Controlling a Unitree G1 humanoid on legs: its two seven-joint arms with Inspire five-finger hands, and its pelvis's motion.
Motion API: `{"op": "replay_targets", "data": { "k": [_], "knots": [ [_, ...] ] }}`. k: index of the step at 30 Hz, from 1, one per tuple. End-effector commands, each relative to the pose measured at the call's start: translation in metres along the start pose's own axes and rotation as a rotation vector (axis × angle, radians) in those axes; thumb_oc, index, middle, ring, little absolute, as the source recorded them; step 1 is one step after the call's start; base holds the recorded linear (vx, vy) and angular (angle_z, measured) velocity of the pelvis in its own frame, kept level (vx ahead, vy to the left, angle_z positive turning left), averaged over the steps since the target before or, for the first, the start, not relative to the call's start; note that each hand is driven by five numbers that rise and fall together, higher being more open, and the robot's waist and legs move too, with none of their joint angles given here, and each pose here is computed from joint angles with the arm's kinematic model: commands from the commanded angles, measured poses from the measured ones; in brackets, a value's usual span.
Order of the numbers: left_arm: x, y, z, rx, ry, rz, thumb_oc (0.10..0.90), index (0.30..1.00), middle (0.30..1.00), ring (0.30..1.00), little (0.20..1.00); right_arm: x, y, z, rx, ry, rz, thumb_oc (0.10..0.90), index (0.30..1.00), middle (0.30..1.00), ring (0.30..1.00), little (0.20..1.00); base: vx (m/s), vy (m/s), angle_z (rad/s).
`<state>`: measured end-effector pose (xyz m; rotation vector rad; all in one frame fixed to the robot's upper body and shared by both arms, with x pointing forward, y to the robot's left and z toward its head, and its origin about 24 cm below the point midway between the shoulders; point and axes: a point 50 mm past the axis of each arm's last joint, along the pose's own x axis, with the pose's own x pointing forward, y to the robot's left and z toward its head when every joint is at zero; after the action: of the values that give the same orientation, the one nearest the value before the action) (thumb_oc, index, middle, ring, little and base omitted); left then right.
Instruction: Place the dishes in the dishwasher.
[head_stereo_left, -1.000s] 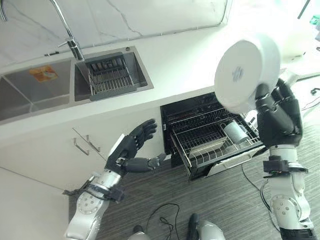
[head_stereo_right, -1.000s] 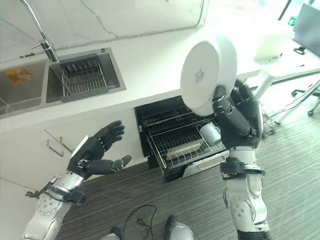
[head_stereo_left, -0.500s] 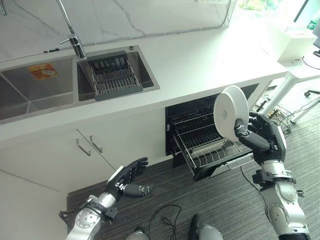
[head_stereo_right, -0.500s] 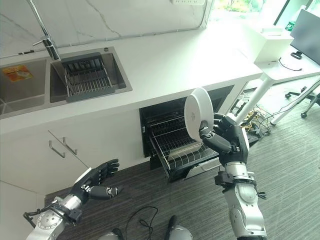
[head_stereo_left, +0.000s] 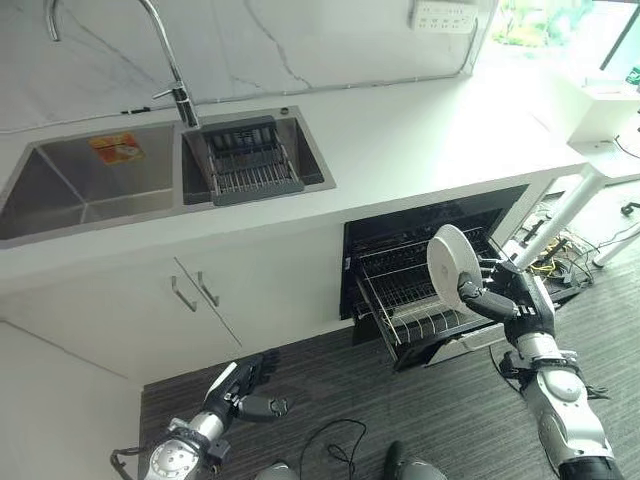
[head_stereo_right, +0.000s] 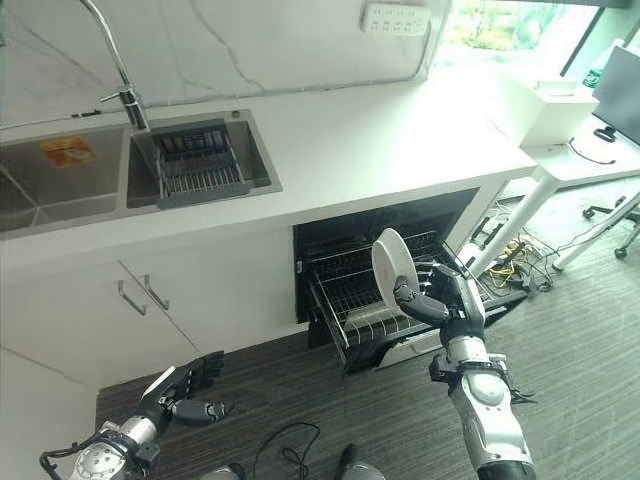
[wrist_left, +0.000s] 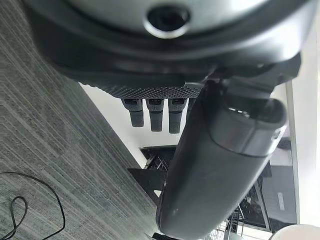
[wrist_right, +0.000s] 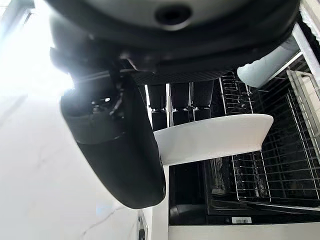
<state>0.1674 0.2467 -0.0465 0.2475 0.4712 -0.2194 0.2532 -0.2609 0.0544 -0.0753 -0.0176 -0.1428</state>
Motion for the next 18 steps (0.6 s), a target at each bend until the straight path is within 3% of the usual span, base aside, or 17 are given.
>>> {"op": "replay_targets", "data": {
  "k": [1,18],
  "knots": [
    [0.01,0.008,0.039,0.081,-0.19,0.008,0.8,0.9,0.9,0.9,0.9,0.029,-0.007,0.073,-0.065,-0.326,-0.019,0.4,0.3,0.3,0.3,0.3,0.11,0.001,0.08],
    [0.007,0.006,0.04,0.105,-0.188,-0.033,0.8,0.9,0.9,0.9,0.9,0.056,-0.026,0.06,-0.247,-0.201,-0.105,0.4,0.3,0.3,0.3,0.3,0.02,-0.008,0.07]
  ]
}}
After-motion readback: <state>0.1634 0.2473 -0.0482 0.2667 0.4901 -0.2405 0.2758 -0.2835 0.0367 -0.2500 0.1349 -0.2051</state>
